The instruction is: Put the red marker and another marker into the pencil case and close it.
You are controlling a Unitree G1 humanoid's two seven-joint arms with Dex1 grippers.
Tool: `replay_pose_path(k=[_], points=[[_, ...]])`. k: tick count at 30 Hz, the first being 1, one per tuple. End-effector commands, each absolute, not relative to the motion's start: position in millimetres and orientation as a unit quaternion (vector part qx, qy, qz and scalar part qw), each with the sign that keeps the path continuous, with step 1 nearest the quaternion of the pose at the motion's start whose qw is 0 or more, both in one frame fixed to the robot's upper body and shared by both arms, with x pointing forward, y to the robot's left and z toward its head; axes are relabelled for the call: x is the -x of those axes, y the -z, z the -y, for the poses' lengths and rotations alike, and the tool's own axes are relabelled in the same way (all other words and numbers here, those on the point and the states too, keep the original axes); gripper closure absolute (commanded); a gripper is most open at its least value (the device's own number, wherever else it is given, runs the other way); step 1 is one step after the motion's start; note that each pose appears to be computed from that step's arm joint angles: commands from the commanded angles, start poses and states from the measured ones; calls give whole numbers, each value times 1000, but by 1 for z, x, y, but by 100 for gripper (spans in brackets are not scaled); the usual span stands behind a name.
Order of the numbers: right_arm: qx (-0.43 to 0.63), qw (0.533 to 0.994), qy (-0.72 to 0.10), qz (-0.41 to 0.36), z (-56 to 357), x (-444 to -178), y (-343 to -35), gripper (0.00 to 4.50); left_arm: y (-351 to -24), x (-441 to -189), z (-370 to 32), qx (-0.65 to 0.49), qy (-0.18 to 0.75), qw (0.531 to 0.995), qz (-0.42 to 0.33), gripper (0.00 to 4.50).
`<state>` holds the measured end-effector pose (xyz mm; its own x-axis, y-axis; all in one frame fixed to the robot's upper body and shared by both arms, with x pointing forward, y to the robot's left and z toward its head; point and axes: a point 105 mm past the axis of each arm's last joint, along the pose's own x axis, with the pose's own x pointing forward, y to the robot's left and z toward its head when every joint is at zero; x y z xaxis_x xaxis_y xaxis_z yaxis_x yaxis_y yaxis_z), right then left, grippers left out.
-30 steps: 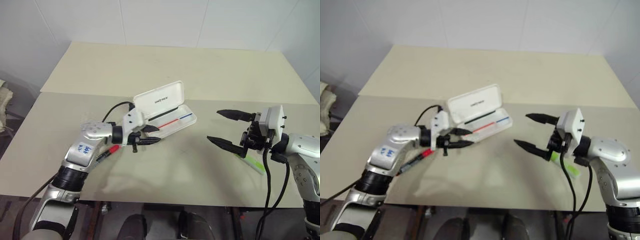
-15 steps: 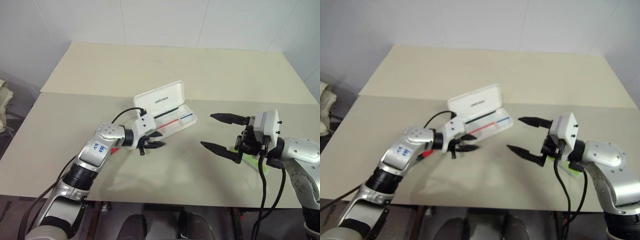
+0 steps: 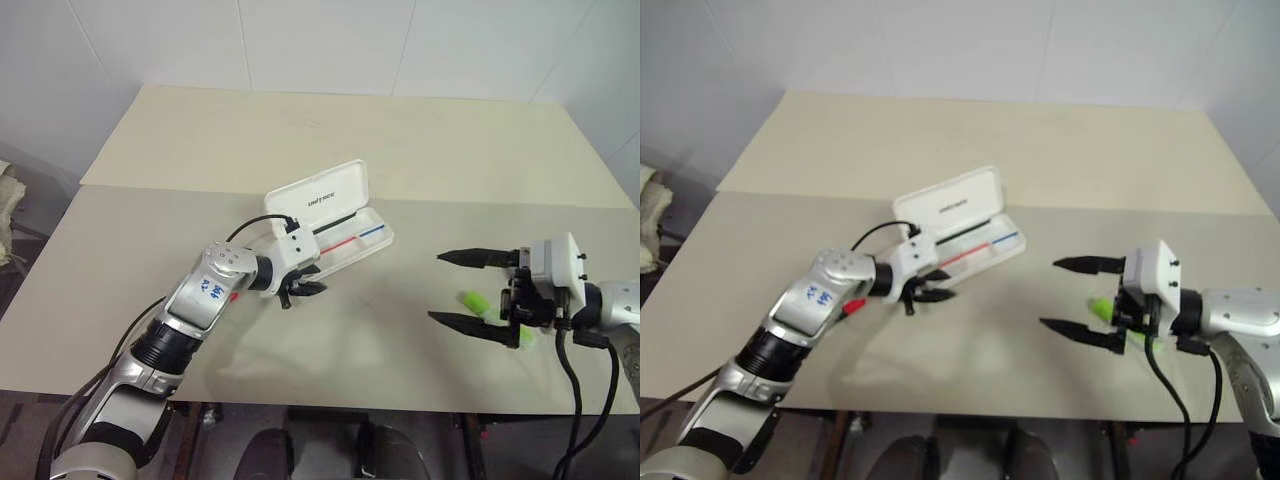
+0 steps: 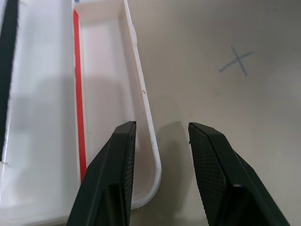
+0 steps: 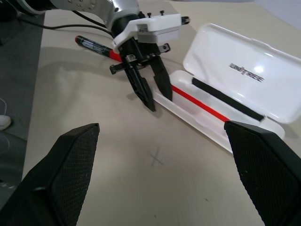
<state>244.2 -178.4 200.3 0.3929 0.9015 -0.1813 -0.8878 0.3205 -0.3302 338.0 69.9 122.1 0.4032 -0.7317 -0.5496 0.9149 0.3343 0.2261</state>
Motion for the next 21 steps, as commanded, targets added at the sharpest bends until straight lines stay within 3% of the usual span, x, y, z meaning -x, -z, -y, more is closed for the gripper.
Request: replay_pose_path(k=[1,6,16,21], points=[[204,809,-550,34,181,-242,-210,0,-121,-336,-70,-269,514,794,-184,299],[206,808,-550,34,180,-243,-212,0,-118,-336,-67,-265,514,794,-186,447],[214,811,-544,31,186,-248,-218,0,-135,-320,-55,-246,586,758,-151,447],[212,814,-540,32,188,-250,-218,0,-142,-310,-66,-292,634,705,-126,447]])
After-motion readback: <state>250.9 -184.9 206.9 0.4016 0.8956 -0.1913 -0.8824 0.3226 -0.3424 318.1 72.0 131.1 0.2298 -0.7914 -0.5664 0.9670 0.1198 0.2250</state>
